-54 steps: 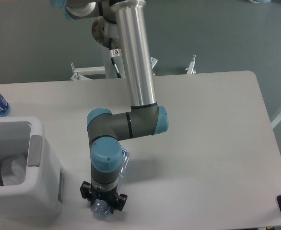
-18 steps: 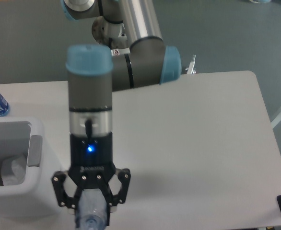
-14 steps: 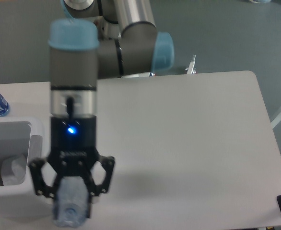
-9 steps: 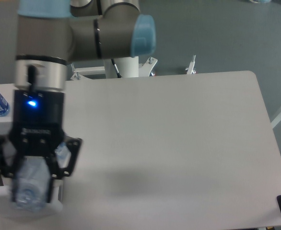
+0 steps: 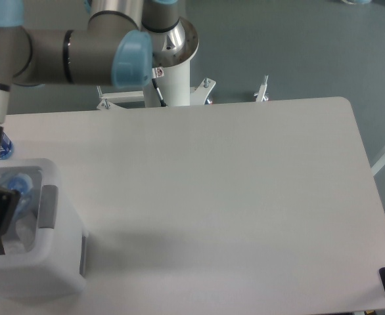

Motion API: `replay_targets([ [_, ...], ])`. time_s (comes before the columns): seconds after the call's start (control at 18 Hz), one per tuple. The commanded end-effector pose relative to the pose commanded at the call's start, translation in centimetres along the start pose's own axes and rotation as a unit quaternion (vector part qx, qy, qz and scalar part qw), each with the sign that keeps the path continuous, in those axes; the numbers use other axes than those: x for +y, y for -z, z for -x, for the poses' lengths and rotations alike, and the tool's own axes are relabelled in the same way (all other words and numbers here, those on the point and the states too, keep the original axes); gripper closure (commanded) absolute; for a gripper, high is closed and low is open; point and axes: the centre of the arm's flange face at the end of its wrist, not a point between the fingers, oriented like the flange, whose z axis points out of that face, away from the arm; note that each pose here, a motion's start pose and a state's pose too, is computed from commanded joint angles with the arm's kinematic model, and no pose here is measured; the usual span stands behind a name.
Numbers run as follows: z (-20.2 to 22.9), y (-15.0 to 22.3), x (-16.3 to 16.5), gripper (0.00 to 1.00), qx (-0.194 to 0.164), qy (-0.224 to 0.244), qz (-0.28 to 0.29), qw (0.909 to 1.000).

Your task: Place the trash in the trash can

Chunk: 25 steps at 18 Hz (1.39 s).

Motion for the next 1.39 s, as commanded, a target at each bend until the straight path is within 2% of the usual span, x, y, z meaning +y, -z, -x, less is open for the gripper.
replay_targets([
  [0.11,0.0,0.0,0.0,0.00,0.000,-0.001,0.001,1.0000],
  [0.39,0.0,3.0,-1.3,0.00,-0.004,-0.002,-0.016,0.9999],
  [0.61,8.7,4.4,-1.3,0.00,-0.069,0.031,-0.016,0.9970],
  [0.72,13.9,4.6,-1.2,0.00,-0.112,0.050,-0.014,0.9923],
  [0.83,18.2,5.1,-0.8,0.00,-0.168,0.060,-0.009,0.9840],
  [0.94,21.9,5.9,-0.2,0.00,-0.213,0.048,0.005,0.9759],
  [1.06,23.9,7.0,0.7,0.00,-0.251,-0.012,0.048,0.9668],
  [1.17,26.4,10.1,1.9,0.00,-0.287,-0.060,0.100,0.9507],
  [1.28,28.6,11.0,3.9,0.00,-0.288,-0.105,0.159,0.9384],
  [1.39,30.6,12.9,5.0,0.00,-0.270,-0.145,0.226,0.9246],
])
